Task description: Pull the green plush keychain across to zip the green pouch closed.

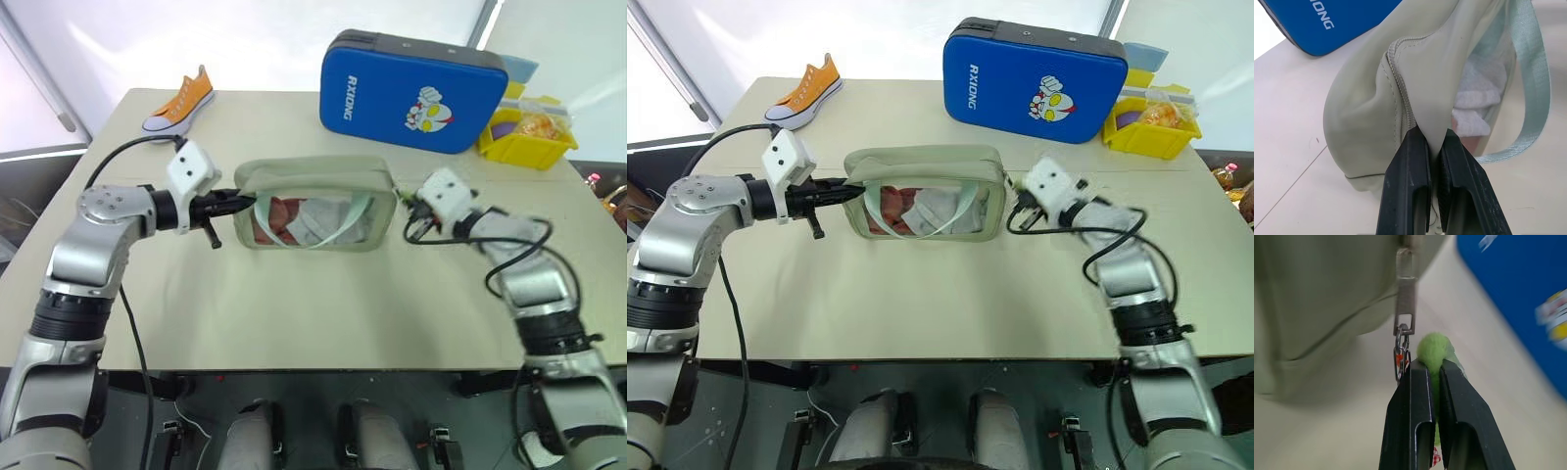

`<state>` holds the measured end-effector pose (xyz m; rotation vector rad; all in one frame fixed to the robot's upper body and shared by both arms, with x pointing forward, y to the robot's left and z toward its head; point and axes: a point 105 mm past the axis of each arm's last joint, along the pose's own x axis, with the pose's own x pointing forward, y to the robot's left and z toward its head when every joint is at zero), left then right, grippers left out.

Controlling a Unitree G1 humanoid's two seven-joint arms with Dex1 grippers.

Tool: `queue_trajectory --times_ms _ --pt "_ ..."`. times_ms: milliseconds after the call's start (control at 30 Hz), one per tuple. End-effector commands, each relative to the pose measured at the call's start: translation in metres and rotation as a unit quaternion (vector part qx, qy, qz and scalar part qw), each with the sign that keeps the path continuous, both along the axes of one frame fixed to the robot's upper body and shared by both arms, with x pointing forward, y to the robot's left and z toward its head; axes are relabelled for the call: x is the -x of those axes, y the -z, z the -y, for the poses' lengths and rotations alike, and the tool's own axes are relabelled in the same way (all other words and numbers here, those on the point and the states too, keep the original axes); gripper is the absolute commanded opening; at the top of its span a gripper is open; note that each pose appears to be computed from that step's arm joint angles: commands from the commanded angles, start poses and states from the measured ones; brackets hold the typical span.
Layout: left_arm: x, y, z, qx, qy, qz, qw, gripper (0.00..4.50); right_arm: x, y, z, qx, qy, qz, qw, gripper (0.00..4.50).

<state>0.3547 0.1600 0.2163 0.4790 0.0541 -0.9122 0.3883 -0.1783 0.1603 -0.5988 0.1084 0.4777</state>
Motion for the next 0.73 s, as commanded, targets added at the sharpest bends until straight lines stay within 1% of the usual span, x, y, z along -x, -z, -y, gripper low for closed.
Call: queue_trajectory --times_ms 33,100,133,200,233,267,333,400,433,467,500,533,567,633,733 --pt "0.001 -0.005 -0.004 -0.004 -0.009 0.009 1.0 0.0 0.004 0.004 -0.014 -0.02 -0.016 -0.001 1.0 0.05" --pt "0.002 -0.004 -0.005 -0.006 -0.01 0.008 1.0 0.0 0.005 0.005 -0.015 -0.014 -0.022 -0.003 1.0 0.05" --pt "0.002 -0.003 -0.006 -0.009 -0.011 0.008 1.0 0.0 0.003 -0.003 -0.012 -0.014 -0.022 0.003 1.0 0.05" --pt "0.002 -0.004 -0.008 -0.007 -0.015 0.007 1.0 0.0 -0.001 -0.028 -0.004 -0.026 -0.027 0.023 0.999 0.05" --pt "0.002 -0.004 -0.009 -0.005 -0.015 0.007 1.0 0.0 -0.001 -0.036 -0.002 -0.033 -0.031 0.026 0.999 0.73" --pt "0.002 -0.007 -0.011 0.003 -0.016 0.005 1.0 0.37 0.001 -0.05 0.001 -0.038 -0.044 0.03 0.998 1.09" --pt "0.004 -0.014 -0.016 0.019 -0.016 -0.003 1.0 1.13 0.007 -0.075 0.008 -0.039 -0.072 0.032 0.996 2.07" --pt "0.005 -0.025 -0.025 0.045 -0.022 -0.011 0.999 2.15 0.017 -0.097 0.013 -0.034 -0.105 0.024 0.994 3.12" --pt "0.005 -0.032 -0.03 0.058 -0.026 -0.015 0.998 2.56 0.022 -0.105 0.014 -0.034 -0.12 0.019 0.992 3.58" --pt "0.006 -0.038 -0.035 0.068 -0.032 -0.022 0.997 3.17 0.029 -0.113 0.013 -0.032 -0.138 0.012 0.99 4.18" --pt "0.007 -0.042 -0.04 0.073 -0.037 -0.028 0.996 3.63 0.034 -0.118 0.011 -0.03 -0.153 0.005 0.988 4.5" --pt "0.01 -0.043 -0.045 0.078 -0.035 -0.051 0.995 4.22 0.041 -0.123 0.006 -0.039 -0.173 -0.008 0.984 4.5" --pt "0.011 -0.046 -0.049 0.08 -0.038 -0.055 0.995 4.44 0.049 -0.127 0.0 -0.053 -0.197 -0.023 0.979 4.5" --pt "0.012 -0.051 -0.055 0.083 -0.043 -0.054 0.994 4.44 0.06 -0.133 -0.01 -0.07 -0.228 -0.042 0.97 4.5" --pt "0.011 -0.051 -0.058 0.073 -0.048 -0.043 0.995 4.44 0.06 -0.137 -0.018 -0.078 -0.23 -0.031 0.97 4.5"
